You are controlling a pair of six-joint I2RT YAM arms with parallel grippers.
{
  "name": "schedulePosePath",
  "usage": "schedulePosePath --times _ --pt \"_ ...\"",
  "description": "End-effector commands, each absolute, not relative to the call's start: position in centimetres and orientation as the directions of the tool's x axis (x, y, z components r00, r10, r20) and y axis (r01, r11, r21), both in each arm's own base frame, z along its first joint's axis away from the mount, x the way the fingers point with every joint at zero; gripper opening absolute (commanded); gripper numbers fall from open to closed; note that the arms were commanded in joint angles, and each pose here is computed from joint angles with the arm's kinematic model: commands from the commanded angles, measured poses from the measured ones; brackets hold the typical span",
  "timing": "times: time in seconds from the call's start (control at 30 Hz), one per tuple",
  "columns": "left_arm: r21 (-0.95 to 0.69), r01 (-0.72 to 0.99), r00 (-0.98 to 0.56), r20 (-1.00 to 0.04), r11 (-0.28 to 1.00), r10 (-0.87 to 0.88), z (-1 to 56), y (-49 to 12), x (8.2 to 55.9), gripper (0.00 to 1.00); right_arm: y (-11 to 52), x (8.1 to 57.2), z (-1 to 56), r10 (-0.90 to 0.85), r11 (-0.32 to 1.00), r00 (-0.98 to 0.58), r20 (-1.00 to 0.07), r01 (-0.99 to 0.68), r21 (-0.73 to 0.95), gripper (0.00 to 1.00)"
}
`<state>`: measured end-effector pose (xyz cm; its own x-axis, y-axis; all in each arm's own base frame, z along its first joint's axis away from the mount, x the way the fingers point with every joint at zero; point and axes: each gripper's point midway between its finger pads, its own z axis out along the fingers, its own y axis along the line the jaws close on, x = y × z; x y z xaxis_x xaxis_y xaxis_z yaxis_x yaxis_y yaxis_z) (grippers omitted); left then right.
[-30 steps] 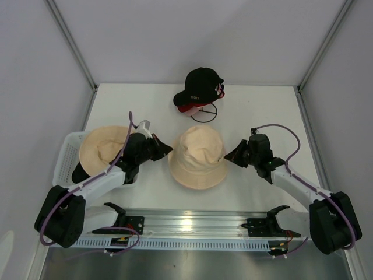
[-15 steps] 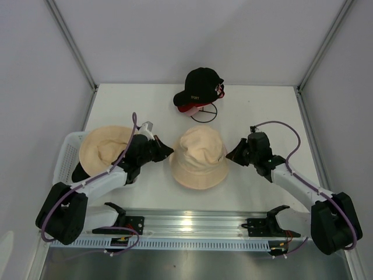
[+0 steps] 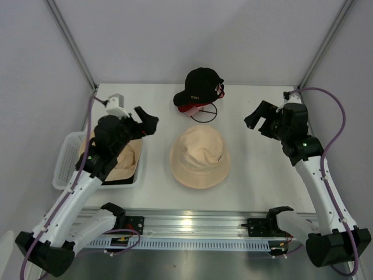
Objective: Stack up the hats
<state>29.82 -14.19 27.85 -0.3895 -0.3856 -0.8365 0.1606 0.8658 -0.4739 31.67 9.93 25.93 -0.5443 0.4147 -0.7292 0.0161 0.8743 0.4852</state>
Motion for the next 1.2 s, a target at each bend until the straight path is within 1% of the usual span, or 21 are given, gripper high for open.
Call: schedulePosePath --times 0.0,0.03,0.07,0.17,0.2,0.23,0.33,0.43,0.47,0.63,0.73,0.77,0.87,0.9,0.93,0.97,1.07,1.17 --pt "-0.34 -0.089 -0.326 -0.878 0.936 -0.35 28.9 -7.0 29.8 1.0 8.4 30.7 29.2 0.344 0.906 -0.506 -0.791 -0.042 0.421 0.99" --pt "-0.322 -0.152 -0.32 -0.878 0.934 -0.355 28.7 -5.0 30.0 0.99 8.6 30.9 29.7 0.343 0.903 -0.492 -0.8 -0.062 0.425 1.0" --pt "-0.308 -0.174 -0.33 -0.877 0.935 -0.35 28.2 -4.2 30.1 0.99 8.7 31.0 29.9 0.341 0.901 -0.485 -0.805 -0.076 0.427 0.99" --pt "-0.195 -0.061 -0.455 -0.868 0.979 -0.202 26.5 -5.2 30.6 0.97 9.7 32.0 29.7 0.337 0.886 -0.488 -0.805 -0.126 0.447 0.99" --pt "-0.189 -0.05 -0.489 -0.852 0.981 -0.188 26.2 -5.5 30.6 0.95 9.9 32.2 29.3 0.338 0.883 -0.496 -0.8 -0.128 0.452 1.0" --pt "-0.151 -0.046 -0.56 -0.815 0.987 -0.151 24.5 -6.0 30.7 0.95 10.3 32.6 29.4 0.341 0.876 -0.497 -0.798 -0.14 0.461 0.99" --pt "-0.034 -0.035 -0.64 -0.767 0.999 -0.048 21.8 -6.5 30.6 0.95 11.0 33.7 28.8 0.343 0.862 -0.513 -0.787 -0.161 0.481 0.99" --pt "-0.01 -0.014 -0.699 -0.715 1.0 -0.017 19.2 -7.2 30.1 0.91 11.4 34.3 28.5 0.347 0.854 -0.518 -0.782 -0.171 0.492 0.99" --pt "-0.009 -0.017 -0.706 -0.708 1.0 -0.018 18.6 -7.3 30.1 0.85 11.4 34.4 28.2 0.347 0.854 -0.523 -0.779 -0.168 0.492 0.99" --pt "-0.021 -0.004 -0.766 -0.643 1.0 -0.016 14.9 -8.1 29.6 0.74 11.5 34.6 27.7 0.342 0.856 -0.532 -0.775 -0.165 0.491 0.99" --pt "0.01 -0.024 -0.787 -0.616 1.0 -0.013 13.6 -8.0 29.9 0.63 11.5 34.6 27.8 0.34 0.856 -0.532 -0.776 -0.167 0.489 0.99" --pt "0.017 -0.036 -0.788 -0.615 0.999 -0.018 13.4 -7.9 30.0 0.56 11.5 34.7 27.8 0.341 0.855 -0.531 -0.776 -0.167 0.49 1.0" --pt "0.016 -0.068 -0.78 -0.624 0.998 -0.043 13.0 -7.7 30.4 0.52 11.6 34.6 28.0 0.355 0.848 -0.524 -0.774 -0.168 0.502 1.0" --pt "0.015 -0.075 -0.775 -0.63 0.997 -0.049 13.0 -7.7 30.4 0.48 11.6 34.6 27.8 0.359 0.847 -0.526 -0.771 -0.164 0.506 0.99" --pt "0.014 -0.082 -0.771 -0.635 0.996 -0.055 13.1 -7.6 30.4 0.43 11.6 34.5 27.9 0.361 0.847 -0.523 -0.772 -0.163 0.506 1.0" --pt "0.016 -0.091 -0.769 -0.637 0.996 -0.06 13.1 -7.4 30.4 0.29 11.6 34.5 27.8 0.36 0.847 -0.524 -0.772 -0.163 0.505 0.99" --pt "0.043 -0.132 -0.764 -0.641 0.99 -0.074 13.2 -6.6 30.4 0.15 11.5 34.4 28.0 0.361 0.849 -0.516 -0.777 -0.164 0.503 0.99" --pt "0.035 -0.149 -0.733 -0.675 0.988 -0.086 14.4 -6.3 30.4 0.13 11.5 34.3 28.0 0.365 0.845 -0.516 -0.775 -0.166 0.508 0.99"
